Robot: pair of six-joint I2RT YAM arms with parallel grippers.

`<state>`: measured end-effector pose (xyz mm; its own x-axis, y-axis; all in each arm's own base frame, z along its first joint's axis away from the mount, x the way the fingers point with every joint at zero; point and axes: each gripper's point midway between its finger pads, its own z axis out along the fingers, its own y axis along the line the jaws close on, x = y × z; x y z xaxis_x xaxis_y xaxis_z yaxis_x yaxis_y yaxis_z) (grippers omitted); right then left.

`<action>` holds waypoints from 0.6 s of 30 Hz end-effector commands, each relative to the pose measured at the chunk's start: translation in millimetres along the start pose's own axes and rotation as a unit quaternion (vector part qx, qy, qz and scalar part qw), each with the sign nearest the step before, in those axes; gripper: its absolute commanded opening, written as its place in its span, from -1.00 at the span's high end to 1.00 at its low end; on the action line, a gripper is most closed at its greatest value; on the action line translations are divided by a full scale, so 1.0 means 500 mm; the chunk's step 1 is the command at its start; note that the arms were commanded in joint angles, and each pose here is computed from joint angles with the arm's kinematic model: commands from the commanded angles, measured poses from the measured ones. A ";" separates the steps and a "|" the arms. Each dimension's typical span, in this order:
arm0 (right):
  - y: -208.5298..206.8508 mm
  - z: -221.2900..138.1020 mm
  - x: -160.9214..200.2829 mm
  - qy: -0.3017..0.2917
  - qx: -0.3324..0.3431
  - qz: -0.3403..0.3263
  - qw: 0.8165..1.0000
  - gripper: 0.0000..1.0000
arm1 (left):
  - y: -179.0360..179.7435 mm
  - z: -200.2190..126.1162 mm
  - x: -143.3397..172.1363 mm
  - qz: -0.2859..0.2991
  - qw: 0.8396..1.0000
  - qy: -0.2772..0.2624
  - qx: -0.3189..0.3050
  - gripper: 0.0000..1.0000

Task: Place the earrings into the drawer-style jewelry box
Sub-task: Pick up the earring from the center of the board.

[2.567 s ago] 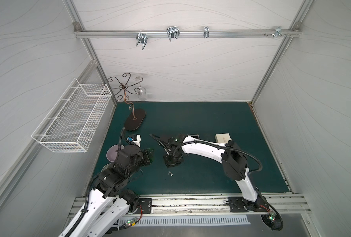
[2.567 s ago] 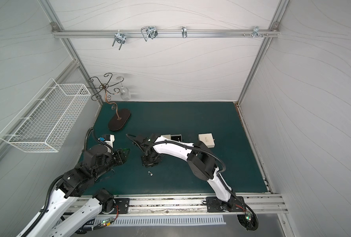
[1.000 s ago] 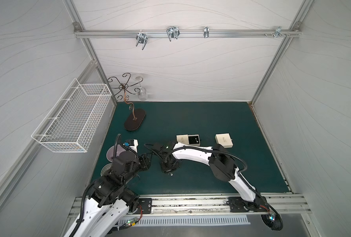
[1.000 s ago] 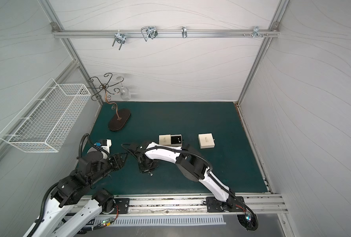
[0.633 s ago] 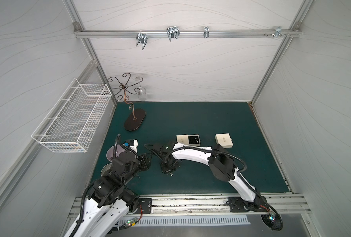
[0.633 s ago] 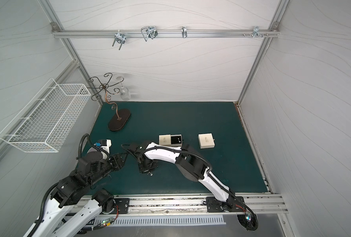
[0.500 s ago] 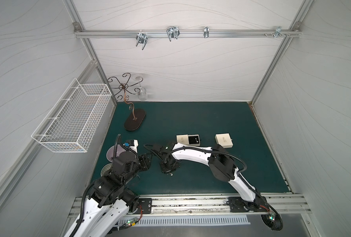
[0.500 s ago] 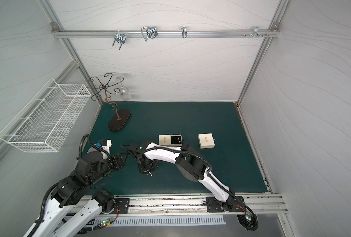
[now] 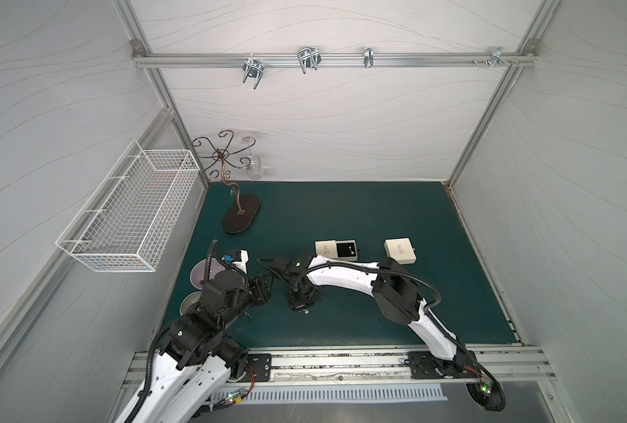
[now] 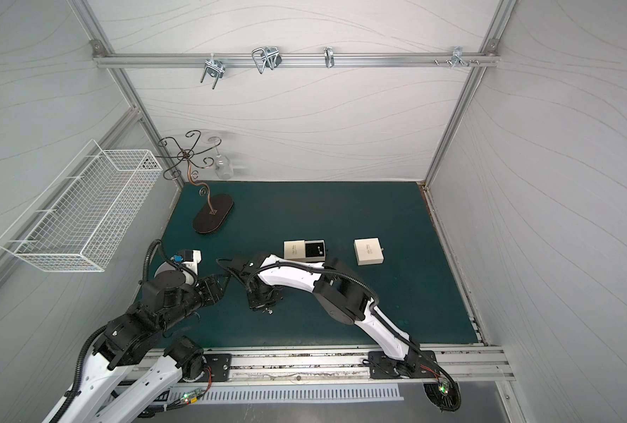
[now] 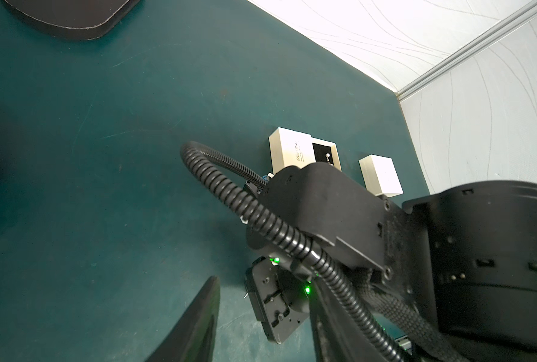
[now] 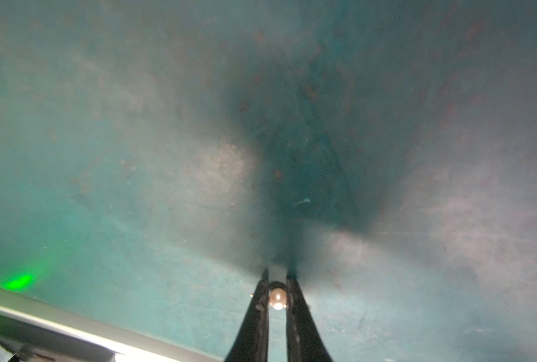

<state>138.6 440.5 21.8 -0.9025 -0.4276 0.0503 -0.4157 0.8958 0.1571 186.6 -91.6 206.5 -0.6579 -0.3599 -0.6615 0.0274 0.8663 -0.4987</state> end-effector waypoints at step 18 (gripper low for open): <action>-0.202 -0.074 -0.080 -0.020 -0.048 0.084 0.995 0.72 | -0.097 0.222 0.071 -0.002 0.987 0.133 0.087 0.02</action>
<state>218.0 361.7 23.5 -0.9655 -0.2508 0.0702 -0.2336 0.9531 0.1925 228.8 -158.6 130.9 -0.8499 -0.2470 -0.4654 0.0442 0.8468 -0.5301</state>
